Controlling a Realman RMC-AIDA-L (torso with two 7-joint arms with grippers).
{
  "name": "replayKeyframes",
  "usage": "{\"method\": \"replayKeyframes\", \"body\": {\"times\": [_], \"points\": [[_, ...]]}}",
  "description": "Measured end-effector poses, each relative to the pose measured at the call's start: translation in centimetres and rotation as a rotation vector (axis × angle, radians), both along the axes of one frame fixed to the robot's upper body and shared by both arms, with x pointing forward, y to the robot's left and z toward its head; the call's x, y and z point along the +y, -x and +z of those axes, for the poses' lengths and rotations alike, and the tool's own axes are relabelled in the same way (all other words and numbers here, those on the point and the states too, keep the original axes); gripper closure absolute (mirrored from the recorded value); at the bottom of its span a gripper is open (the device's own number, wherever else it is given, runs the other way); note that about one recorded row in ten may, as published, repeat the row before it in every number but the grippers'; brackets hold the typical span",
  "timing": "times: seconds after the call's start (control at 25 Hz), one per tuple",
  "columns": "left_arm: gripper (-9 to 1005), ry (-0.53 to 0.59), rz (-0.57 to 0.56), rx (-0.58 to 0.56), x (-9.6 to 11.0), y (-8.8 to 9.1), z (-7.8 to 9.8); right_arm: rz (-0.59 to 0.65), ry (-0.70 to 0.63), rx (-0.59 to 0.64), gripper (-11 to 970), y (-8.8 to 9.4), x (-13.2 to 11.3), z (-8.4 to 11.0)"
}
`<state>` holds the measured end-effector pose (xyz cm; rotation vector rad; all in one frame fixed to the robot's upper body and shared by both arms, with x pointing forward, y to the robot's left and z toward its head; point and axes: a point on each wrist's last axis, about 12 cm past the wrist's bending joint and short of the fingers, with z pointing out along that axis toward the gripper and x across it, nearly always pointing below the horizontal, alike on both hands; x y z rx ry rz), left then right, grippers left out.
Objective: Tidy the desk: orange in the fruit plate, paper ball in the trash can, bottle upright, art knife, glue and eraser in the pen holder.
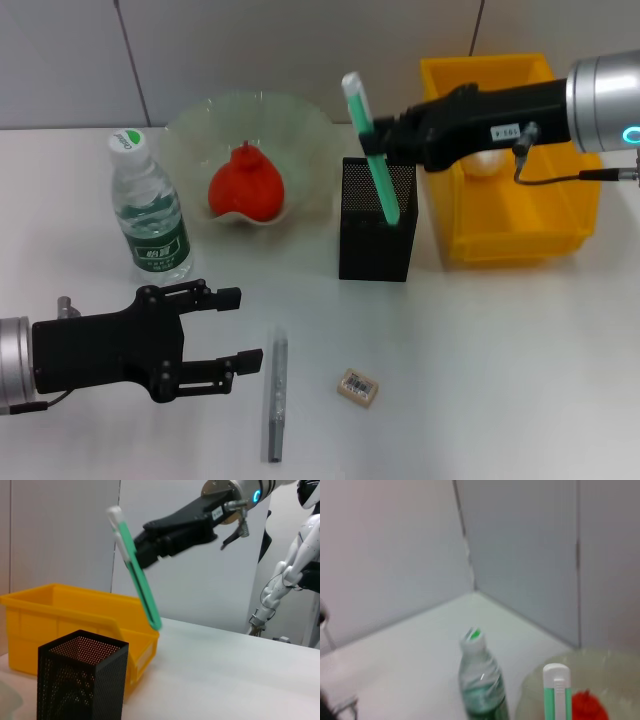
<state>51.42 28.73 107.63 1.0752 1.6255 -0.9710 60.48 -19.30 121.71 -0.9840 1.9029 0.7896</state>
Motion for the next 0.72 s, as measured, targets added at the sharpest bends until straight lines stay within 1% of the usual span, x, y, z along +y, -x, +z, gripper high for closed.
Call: {"method": "replayKeyframes", "body": {"times": [0.04, 0.16, 0.24, 0.28, 0.44, 0.52, 0.64, 0.72], "points": [[224, 0.0, 0.0, 0.0, 0.0, 0.0, 0.0, -0.025, -0.045, -0.025, 784, -0.2, -0.4, -0.2], [225, 0.004, -0.002, 0.002, -0.1, 0.1, -0.1, -0.054, -0.077, -0.044, 784, -0.5, -0.7, -0.3], [225, 0.004, -0.003, -0.001, -0.2, 0.1, -0.1, -0.109, -0.09, -0.064, 785, -1.2, -1.2, -0.9], [225, 0.004, -0.003, -0.002, -0.2, 0.1, -0.1, -0.109, -0.09, -0.064, 785, -1.2, -1.2, -0.9], [225, 0.003, -0.004, -0.006, -0.2, 0.0, -0.1, -0.155, -0.116, -0.083, 785, -2.2, -1.1, -2.3], [226, 0.002, -0.006, -0.009, -0.2, 0.0, -0.1, -0.163, -0.119, -0.085, 784, -2.5, -1.0, -2.7], [226, 0.001, -0.007, -0.01, -0.3, 0.0, 0.0, -0.184, -0.109, -0.076, 785, -3.2, -0.7, -3.9], [226, 0.001, -0.009, -0.012, -0.3, 0.0, 0.0, -0.185, -0.103, -0.081, 785, -3.3, -0.6, -4.2]]}}
